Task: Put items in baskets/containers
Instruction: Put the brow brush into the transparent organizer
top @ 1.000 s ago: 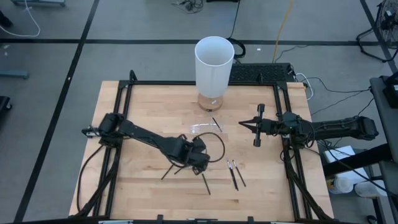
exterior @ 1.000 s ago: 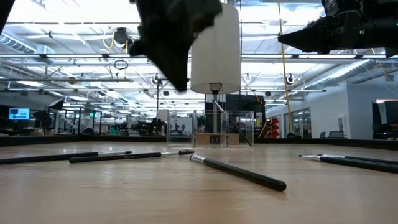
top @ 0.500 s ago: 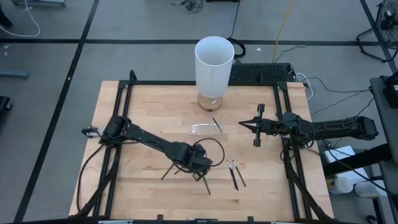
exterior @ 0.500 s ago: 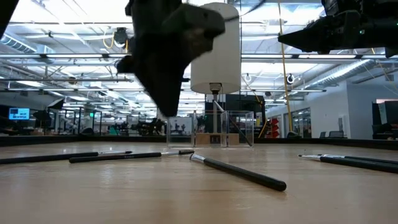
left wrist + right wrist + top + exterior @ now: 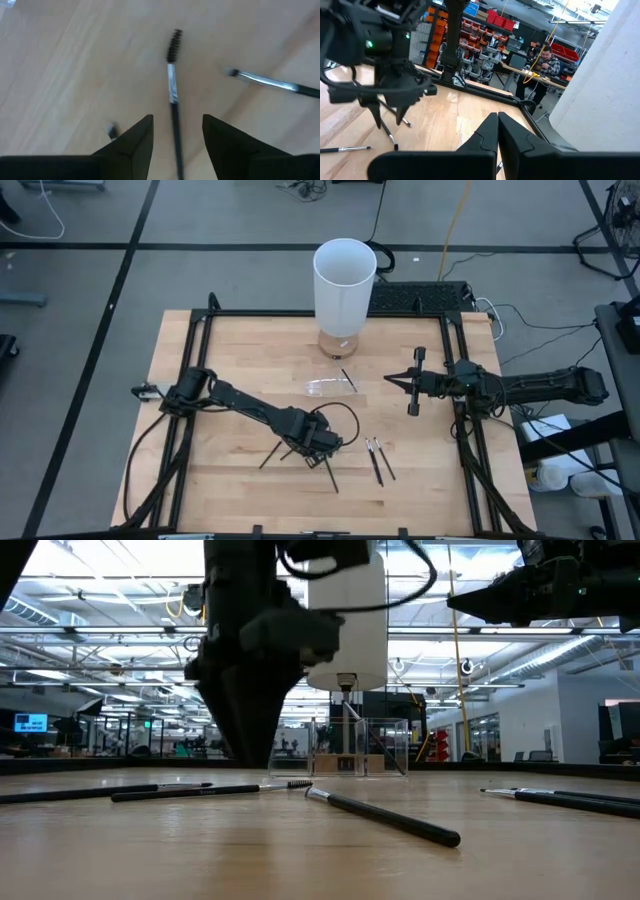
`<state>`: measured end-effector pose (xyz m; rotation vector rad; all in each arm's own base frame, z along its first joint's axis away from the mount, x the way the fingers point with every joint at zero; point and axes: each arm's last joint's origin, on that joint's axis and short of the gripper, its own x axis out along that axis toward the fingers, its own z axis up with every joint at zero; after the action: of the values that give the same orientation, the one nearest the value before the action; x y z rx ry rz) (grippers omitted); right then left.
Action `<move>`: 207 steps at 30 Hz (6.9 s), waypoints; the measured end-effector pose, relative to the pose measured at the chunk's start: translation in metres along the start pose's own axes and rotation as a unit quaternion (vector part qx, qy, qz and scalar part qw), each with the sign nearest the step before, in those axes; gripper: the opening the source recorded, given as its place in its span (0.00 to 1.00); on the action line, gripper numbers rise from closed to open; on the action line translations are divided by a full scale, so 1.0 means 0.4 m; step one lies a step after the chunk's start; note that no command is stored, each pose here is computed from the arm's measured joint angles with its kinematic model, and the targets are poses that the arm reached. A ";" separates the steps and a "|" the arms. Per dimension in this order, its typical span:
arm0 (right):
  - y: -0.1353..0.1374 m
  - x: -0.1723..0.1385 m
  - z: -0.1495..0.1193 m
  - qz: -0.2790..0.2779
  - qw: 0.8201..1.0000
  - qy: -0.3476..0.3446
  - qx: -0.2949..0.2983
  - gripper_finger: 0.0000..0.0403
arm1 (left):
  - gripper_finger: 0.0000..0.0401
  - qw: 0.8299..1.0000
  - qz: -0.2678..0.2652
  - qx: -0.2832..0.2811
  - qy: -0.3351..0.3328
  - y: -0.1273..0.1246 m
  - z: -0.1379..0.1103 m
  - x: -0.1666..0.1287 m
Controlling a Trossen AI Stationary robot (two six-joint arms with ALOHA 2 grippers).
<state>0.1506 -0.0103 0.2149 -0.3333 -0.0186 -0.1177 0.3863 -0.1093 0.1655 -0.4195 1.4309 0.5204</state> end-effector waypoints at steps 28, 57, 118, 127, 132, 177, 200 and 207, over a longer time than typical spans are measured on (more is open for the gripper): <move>0.000 0.000 0.000 0.000 1.000 0.001 0.000 0.00 | 0.19 0.999 -0.036 -0.010 0.036 -0.002 0.007 0.107; 0.000 0.000 0.000 0.000 1.000 0.001 0.000 0.00 | 0.01 0.999 -0.031 0.002 -0.029 0.010 0.003 0.028; 0.001 0.000 -0.004 0.002 1.000 0.007 0.003 0.00 | 0.14 0.998 -0.014 -0.029 0.048 0.061 0.066 0.134; 0.002 0.000 -0.005 0.003 1.000 0.010 0.009 0.00 | 0.03 0.998 -0.020 -0.020 0.048 0.060 0.066 0.134; 0.002 0.000 -0.005 0.003 1.000 0.010 0.009 0.00 | 0.04 0.999 -0.013 -0.014 0.040 0.060 0.067 0.134; 0.002 0.000 -0.005 0.003 1.000 0.010 0.003 0.00 | 0.02 0.995 -0.005 -0.006 0.101 0.101 0.076 0.045; 0.002 0.000 -0.005 0.003 1.000 0.010 0.003 0.00 | 0.20 0.990 -0.019 0.118 0.074 0.069 0.060 0.031; 0.002 0.000 -0.005 0.004 1.000 0.011 0.003 0.00 | 0.27 0.996 -0.032 0.081 0.017 0.054 0.082 0.032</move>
<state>0.1506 -0.0103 0.2126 -0.3260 0.0049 -0.1138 0.4017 -0.0720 0.1569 -0.3444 1.4751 0.3426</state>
